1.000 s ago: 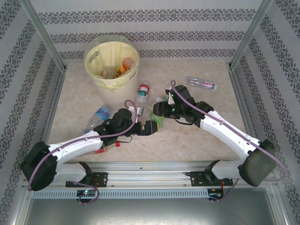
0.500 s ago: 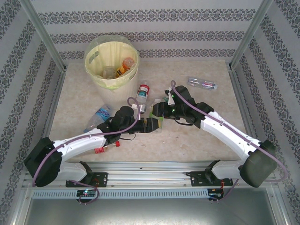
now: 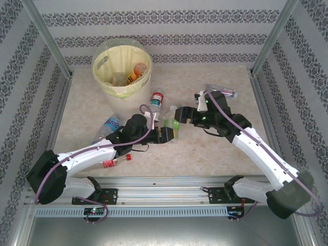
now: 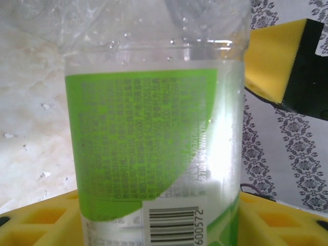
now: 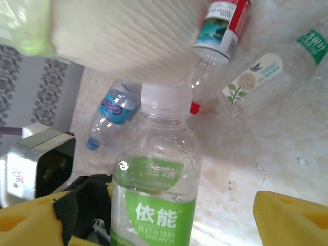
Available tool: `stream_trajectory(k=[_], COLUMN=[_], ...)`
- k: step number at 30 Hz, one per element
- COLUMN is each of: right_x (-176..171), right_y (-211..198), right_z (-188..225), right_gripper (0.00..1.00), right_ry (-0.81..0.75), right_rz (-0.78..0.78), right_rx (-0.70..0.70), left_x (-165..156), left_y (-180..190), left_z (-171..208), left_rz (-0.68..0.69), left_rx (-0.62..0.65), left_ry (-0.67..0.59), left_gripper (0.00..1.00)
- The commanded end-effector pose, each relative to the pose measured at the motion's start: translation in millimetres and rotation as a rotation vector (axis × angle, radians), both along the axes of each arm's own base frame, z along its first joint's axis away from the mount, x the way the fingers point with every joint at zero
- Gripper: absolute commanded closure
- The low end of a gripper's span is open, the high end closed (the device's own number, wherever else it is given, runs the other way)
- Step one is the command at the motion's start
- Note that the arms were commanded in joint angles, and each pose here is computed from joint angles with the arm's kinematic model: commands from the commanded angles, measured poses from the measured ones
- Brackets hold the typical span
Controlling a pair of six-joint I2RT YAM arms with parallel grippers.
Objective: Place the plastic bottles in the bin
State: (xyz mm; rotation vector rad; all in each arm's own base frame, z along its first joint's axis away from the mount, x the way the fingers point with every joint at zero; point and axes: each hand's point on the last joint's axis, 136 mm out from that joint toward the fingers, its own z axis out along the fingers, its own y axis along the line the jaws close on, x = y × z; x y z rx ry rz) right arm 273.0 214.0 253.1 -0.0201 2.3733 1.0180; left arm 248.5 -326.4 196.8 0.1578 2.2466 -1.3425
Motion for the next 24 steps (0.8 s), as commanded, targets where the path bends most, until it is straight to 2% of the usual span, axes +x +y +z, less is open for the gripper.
stream_trajectory(k=[1,5,10,19,24], right_x=[-12,-15,-12,-9,-13], right_y=[-3,-3,-9,-19,-22], right_z=[18,31,41,56,64], right_gripper=[0.08,0.05,0.02,0.02,0.02], right_ry=[-0.046,-0.114,-0.189,-0.27,-0.3], right_rz=[0.09,0.153,0.157,0.097,0.072], right_rx=[0.048,0.06,0.0,-0.009,0.005], left_x=[6,9,16,37,57], left_y=[-4,-4,2,36,67], left_z=[23,36,66,124,155], left_rz=[0.009,0.002,-0.012,-0.008,0.061], left_rx=[-0.014,-0.009,0.02,0.09,0.14], left_ry=[-0.068,-0.101,-0.155,-0.233,-0.279], left_gripper=[0.39,0.39,0.39,0.39,0.39])
